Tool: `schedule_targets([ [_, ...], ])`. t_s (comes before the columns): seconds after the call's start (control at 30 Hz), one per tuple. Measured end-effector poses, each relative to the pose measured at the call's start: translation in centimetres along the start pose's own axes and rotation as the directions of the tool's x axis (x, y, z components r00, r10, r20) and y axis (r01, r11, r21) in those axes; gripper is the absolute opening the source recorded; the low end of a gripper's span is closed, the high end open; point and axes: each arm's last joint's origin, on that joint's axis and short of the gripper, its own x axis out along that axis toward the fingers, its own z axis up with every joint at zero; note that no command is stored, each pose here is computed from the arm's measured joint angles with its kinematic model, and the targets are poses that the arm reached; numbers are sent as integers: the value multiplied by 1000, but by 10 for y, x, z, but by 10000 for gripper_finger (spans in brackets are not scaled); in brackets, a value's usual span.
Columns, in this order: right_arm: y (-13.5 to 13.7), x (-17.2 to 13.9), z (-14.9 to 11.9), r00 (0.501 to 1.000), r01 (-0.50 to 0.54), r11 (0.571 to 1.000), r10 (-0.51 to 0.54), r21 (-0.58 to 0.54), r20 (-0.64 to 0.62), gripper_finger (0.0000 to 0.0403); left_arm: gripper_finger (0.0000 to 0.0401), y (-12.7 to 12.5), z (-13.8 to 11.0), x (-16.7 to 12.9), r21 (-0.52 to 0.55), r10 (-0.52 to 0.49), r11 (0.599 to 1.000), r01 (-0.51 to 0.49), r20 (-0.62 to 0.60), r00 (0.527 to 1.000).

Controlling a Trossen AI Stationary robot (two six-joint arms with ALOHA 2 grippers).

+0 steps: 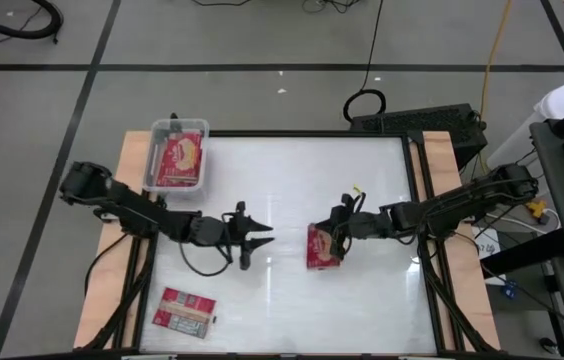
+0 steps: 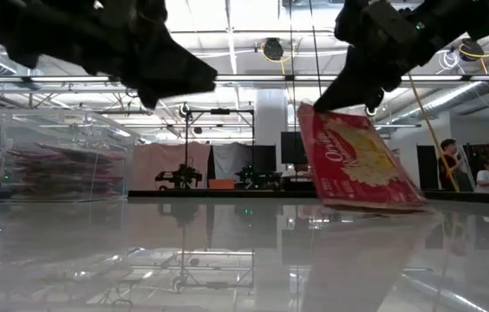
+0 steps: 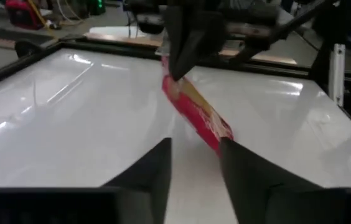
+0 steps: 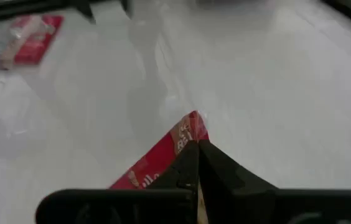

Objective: Sort popcorn bags into baskets
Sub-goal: Stack the red popcorn pack into the bin

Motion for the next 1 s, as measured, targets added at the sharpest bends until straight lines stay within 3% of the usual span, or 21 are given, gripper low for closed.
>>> schedule_targets([
  [0.13, 2, 0, 6, 998, -15, 1000, 15, -12, 58, 0, 198, 8, -14, 17, -49, 19, 999, -19, 15, 1000],
  [0.27, 2, 0, 8, 995, 16, 1000, -15, -9, 97, 0, 253, 15, -29, 33, -123, -37, 992, 41, 34, 999],
  [0.43, 2, 0, 10, 994, 18, 1000, -17, -6, 112, 0, 289, 14, -42, 54, -173, -71, 982, 78, 44, 996],
  [0.67, 3, 0, 9, 995, 9, 999, -13, 34, 99, 0, 294, 8, -50, 91, -180, -81, 980, 81, 12, 997],
  [0.83, 1, 3, -7, 998, 60, 991, -56, 116, -39, 7, 275, 10, -49, 86, -153, -55, 987, 46, -59, 997],
  [1.0, -6, 18, -24, 978, 150, 981, -129, 123, -163, 57, 236, 10, -35, 77, -116, -44, 993, 30, -122, 992],
])
